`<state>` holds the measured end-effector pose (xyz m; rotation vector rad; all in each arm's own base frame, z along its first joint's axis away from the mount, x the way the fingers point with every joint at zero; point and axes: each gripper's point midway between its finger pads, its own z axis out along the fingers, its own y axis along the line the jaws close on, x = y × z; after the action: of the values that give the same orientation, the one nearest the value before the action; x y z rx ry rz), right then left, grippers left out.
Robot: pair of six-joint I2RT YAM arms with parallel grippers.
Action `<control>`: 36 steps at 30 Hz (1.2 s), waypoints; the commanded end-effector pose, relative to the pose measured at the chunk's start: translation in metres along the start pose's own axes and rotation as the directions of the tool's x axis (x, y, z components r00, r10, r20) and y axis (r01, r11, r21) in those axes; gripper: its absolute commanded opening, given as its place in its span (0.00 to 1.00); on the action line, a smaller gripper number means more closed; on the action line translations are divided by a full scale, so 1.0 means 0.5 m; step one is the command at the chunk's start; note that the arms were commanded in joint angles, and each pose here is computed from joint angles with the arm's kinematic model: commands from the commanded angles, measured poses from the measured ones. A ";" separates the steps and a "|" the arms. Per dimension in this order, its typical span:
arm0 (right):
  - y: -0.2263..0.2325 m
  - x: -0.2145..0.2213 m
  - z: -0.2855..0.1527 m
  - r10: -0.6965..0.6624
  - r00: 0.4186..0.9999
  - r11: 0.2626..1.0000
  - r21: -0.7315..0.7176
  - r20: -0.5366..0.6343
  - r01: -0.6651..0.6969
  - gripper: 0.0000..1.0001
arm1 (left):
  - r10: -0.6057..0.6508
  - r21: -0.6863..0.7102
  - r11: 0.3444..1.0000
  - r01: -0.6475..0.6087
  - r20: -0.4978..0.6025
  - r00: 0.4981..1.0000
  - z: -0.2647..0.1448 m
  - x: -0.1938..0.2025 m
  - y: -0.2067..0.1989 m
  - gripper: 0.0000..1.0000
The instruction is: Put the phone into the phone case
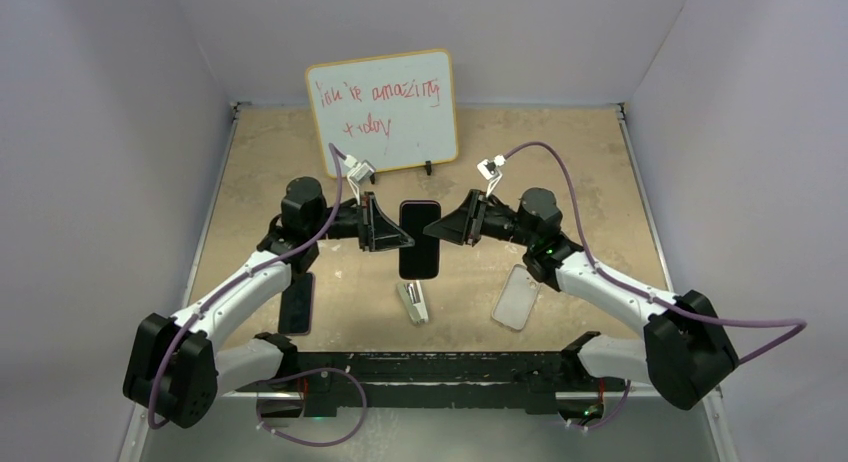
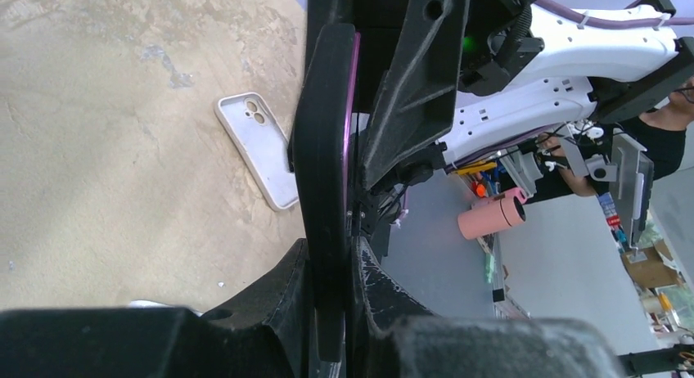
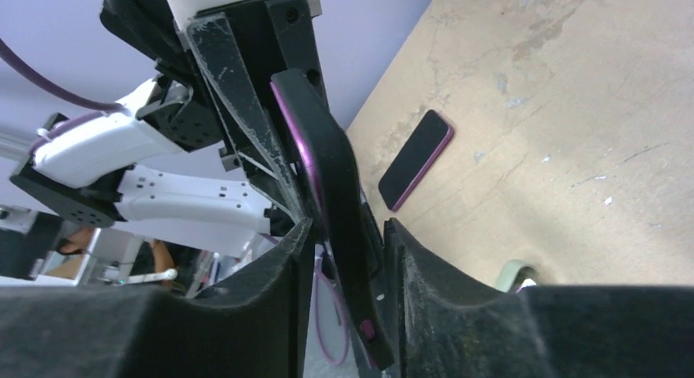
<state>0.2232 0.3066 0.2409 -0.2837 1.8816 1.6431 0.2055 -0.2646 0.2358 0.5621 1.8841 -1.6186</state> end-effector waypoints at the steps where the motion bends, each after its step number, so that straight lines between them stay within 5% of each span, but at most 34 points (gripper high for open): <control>1: 0.057 -0.025 -0.004 -0.078 0.996 0.992 -0.096 0.031 0.081 0.25 | 0.130 0.019 0.991 -0.132 0.067 0.989 -0.005 -0.055 -0.045 0.00; 3: 0.063 -0.023 -0.007 -0.086 0.996 0.990 -0.111 0.032 0.089 0.04 | 0.130 -0.017 0.991 -0.130 0.067 0.989 -0.008 -0.057 -0.038 0.02; 4: 0.066 -0.023 -0.009 -0.098 0.995 0.989 -0.112 0.032 0.101 0.00 | 0.133 -0.048 0.990 -0.130 0.069 0.989 -0.010 -0.060 -0.032 0.13; 6: 0.064 -0.019 -0.013 -0.121 0.992 0.987 -0.100 0.025 0.123 0.00 | 0.144 -0.131 0.982 -0.132 0.085 0.986 -0.019 -0.074 -0.018 0.34; 8: 0.063 -0.016 -0.017 -0.142 0.990 0.986 -0.089 0.019 0.143 0.00 | 0.158 -0.210 0.969 -0.130 0.123 0.980 -0.034 -0.098 -0.007 0.45; 14: 0.073 0.007 -0.023 -0.123 0.992 0.983 -0.143 -0.025 0.118 0.00 | 0.233 -0.293 0.942 -0.165 0.215 0.948 -0.054 -0.153 -0.015 0.54; 32: 0.061 0.009 -0.018 -0.088 0.996 0.987 -0.139 -0.017 0.085 0.00 | 0.138 -0.156 0.981 -0.118 0.119 0.983 -0.011 -0.095 0.015 0.51; 36: 0.050 0.008 -0.013 -0.076 0.997 0.990 -0.122 -0.013 0.074 0.00 | 0.127 -0.149 0.983 -0.109 0.114 0.985 -0.010 -0.079 0.021 0.20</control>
<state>0.2016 0.3038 0.2380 -0.3961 1.8677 1.6939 0.2451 -0.2531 0.2558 0.4545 1.8572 -1.3731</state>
